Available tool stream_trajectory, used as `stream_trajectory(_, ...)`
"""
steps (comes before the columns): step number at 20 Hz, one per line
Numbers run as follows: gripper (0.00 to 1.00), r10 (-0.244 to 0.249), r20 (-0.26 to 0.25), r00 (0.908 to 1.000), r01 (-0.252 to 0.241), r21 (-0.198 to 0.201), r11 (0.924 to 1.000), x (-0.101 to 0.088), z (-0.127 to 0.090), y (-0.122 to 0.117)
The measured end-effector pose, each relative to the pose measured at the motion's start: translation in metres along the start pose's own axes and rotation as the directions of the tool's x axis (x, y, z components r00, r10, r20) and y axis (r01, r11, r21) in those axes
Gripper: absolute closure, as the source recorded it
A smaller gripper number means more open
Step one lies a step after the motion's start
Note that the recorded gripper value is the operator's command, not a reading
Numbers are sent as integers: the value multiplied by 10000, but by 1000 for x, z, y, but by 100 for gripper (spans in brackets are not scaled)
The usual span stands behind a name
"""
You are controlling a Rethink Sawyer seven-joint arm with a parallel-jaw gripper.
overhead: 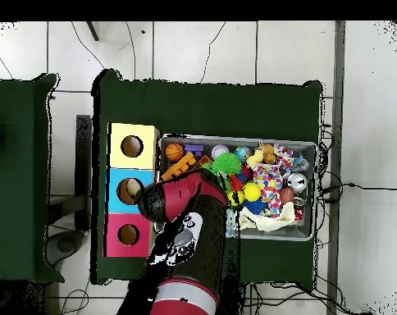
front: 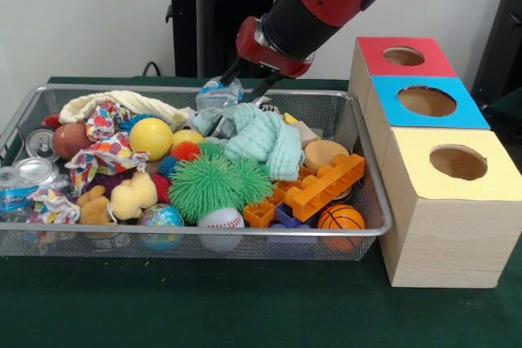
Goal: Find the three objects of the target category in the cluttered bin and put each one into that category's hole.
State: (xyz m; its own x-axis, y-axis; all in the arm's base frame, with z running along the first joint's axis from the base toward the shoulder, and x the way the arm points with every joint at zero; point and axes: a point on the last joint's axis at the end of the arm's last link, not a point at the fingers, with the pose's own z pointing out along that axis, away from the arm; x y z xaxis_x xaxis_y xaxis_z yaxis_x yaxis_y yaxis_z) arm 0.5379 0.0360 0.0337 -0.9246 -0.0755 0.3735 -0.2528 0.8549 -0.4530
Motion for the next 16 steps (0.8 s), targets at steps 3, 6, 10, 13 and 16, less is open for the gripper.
stream_trajectory(3, 0, -54, -166, 9998, 55, 34, 10000, 2, 8, 2)
stream_trajectory(6, 0, -182, -403, 9990, 183, 39, 9998, 5, 21, 9)
stream_trajectory(10, 0, -343, -706, 9969, 346, 33, 9994, 9, 37, 18)
stream_trajectory(13, 0, -414, -853, 9955, 417, 21, 9991, 12, 44, 22)
stream_trajectory(16, 0, -442, -937, 9946, 444, 1, 9990, 13, 48, 25)
